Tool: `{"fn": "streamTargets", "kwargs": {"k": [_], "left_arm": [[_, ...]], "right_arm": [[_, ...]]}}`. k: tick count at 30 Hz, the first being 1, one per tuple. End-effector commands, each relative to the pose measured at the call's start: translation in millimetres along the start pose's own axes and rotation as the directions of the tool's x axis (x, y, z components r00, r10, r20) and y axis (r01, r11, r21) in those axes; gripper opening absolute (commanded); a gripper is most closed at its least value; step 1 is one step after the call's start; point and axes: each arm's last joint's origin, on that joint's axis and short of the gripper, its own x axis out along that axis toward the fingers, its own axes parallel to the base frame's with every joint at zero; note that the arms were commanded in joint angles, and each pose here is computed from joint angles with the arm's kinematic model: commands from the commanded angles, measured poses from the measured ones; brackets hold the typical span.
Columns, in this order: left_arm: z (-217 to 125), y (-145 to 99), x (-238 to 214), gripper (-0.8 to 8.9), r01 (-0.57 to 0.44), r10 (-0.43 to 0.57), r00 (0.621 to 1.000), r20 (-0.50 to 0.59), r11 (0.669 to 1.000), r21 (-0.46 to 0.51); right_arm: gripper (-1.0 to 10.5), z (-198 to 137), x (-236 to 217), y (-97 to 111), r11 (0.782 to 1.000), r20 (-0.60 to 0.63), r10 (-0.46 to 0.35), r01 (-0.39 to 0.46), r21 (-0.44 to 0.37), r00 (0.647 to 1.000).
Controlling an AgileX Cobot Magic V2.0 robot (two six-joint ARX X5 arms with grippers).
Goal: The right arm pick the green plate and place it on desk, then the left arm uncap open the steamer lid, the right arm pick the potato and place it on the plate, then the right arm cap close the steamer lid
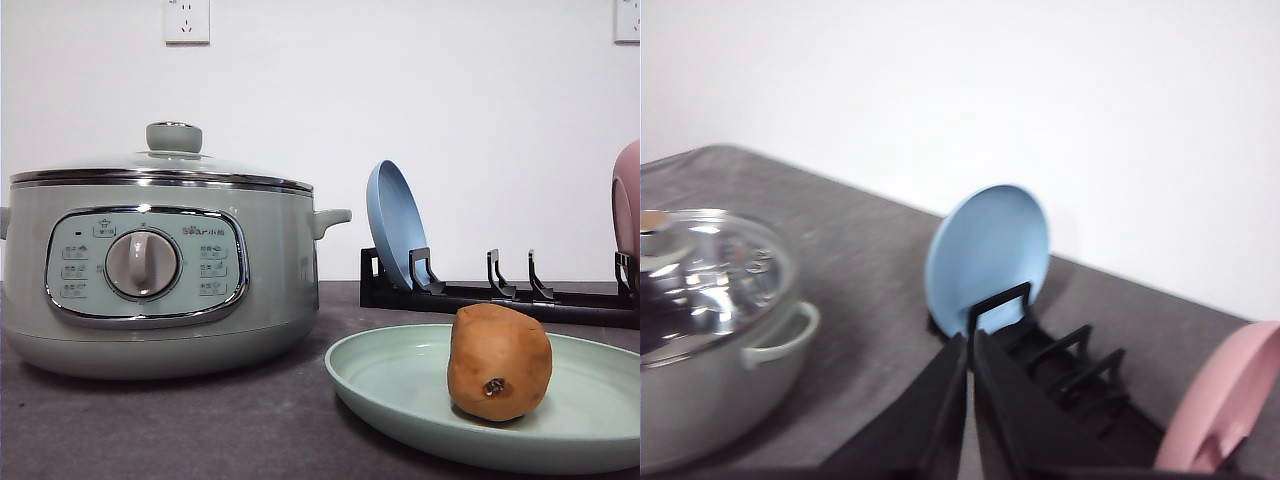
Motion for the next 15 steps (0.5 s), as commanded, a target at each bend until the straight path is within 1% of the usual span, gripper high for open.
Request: {"fn": "streamTargets", "kwargs": {"k": [1, 5, 9, 15], "left_arm": [[-7, -1, 2, 0.17, 0.003, -0.003, 1.0, -0.028, 1.0, 0.0], [-7, -1, 2, 0.17, 0.003, -0.003, 1.0, -0.028, 1.0, 0.0], [-7, -1, 2, 0.17, 0.003, -0.003, 1.0, -0.028, 1.0, 0.0], [-7, -1, 2, 0.17, 0.003, -0.003, 1.0, -0.028, 1.0, 0.0]], "right_arm": [[0.1, -20, -2, 0, 0.998, 0.068, -0.043, 0.045, -0.035, 0.997], [0.1, -54, -3, 2, 0.991, 0.13, -0.12, 0.127, -0.05, 0.984], [0.1, -88, -2, 4, 0.98, 0.143, -0.185, 0.194, -0.045, 0.972], [0.1, -131, 0, 7, 0.968, 0.137, -0.244, 0.25, -0.026, 0.96]]}}
